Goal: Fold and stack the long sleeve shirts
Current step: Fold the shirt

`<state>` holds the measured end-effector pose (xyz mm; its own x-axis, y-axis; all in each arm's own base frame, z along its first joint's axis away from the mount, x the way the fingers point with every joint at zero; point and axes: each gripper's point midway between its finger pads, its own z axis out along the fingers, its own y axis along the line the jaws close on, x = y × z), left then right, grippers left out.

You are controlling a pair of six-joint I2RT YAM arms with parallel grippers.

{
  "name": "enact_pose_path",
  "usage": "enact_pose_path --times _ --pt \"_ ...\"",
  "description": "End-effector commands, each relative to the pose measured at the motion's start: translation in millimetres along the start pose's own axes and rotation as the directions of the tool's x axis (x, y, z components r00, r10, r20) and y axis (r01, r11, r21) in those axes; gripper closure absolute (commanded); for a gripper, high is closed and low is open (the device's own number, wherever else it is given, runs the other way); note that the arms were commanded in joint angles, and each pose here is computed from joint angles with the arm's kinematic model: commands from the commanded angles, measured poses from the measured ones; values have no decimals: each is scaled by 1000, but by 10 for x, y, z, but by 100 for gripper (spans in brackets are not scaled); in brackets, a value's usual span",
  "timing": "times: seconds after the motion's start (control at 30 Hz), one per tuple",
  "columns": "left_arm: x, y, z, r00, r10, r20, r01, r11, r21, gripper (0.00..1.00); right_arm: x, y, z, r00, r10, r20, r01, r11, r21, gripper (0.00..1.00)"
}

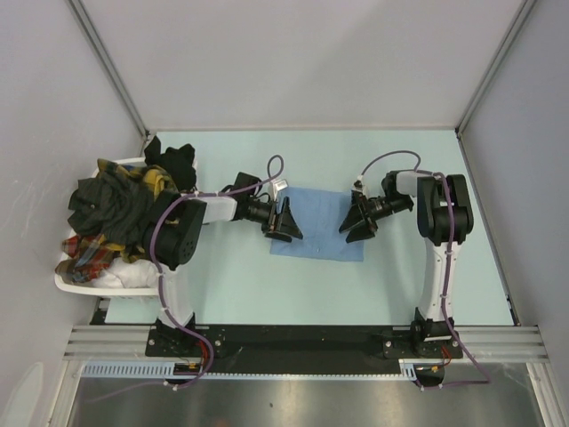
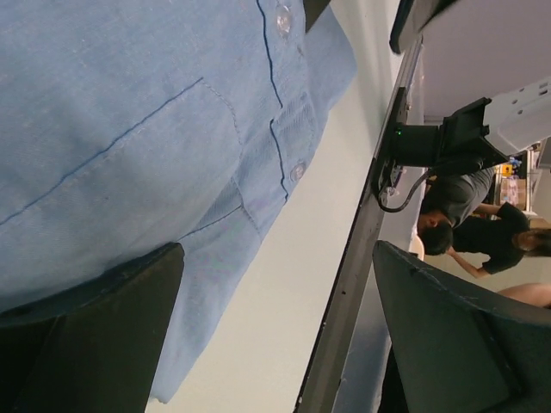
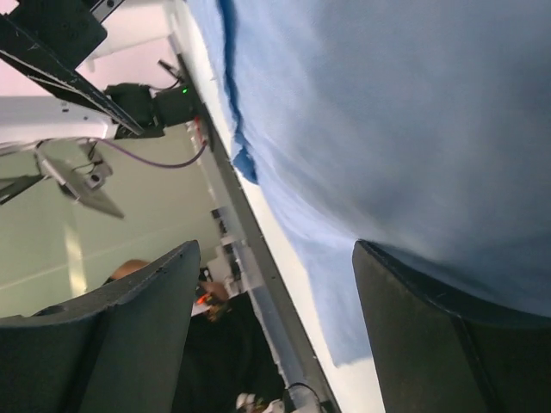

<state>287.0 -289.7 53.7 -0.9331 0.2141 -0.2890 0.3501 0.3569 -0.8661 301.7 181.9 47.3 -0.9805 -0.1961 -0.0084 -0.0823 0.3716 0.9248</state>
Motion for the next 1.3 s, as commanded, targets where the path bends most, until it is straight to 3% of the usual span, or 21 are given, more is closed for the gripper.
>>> enact_pose_path --times 0.0,0.2,0.33,0.43,0.6,0.67,0.77,0.9,1.17,1.27 --pt "-84 28 -112 996 90 26 -88 995 -51 0 -64 -106 -135 998 -65 -4 65 992 111 22" --pt "-261 -670 -314 947 307 93 -308 951 -13 1 -99 719 -330 981 -177 80 177 984 2 20" --pt "-382 -828 -44 947 312 74 -315 948 46 0 -306 1040 -94 967 -223 120 233 970 -70 19" --pt "-585 -706 115 959 265 102 -272 961 57 0 -524 975 107 967 -222 125 232 970 -72 19" --pt "-916 -167 175 983 109 147 -110 994 -1 1 -852 274 218 980 -138 142 135 990 26 22" --pt "-899 224 108 987 15 158 -5 998 -67 1 -977 17 101 980 -97 171 87 994 68 23" --pt "-738 435 0 990 11 139 7 992 -125 0 -1056 -291 7 980 -94 176 68 987 149 24" --pt "-615 239 -95 992 61 108 -51 994 -94 1 -1118 -314 -121 977 -86 197 53 985 164 26" --pt "-918 -720 14 946 301 118 -308 950 48 0 -1017 667 -267 950 -231 212 232 973 20 25" --pt "-1057 -649 161 947 297 120 -304 952 44 0 -977 589 -171 957 -211 197 211 977 19 26"
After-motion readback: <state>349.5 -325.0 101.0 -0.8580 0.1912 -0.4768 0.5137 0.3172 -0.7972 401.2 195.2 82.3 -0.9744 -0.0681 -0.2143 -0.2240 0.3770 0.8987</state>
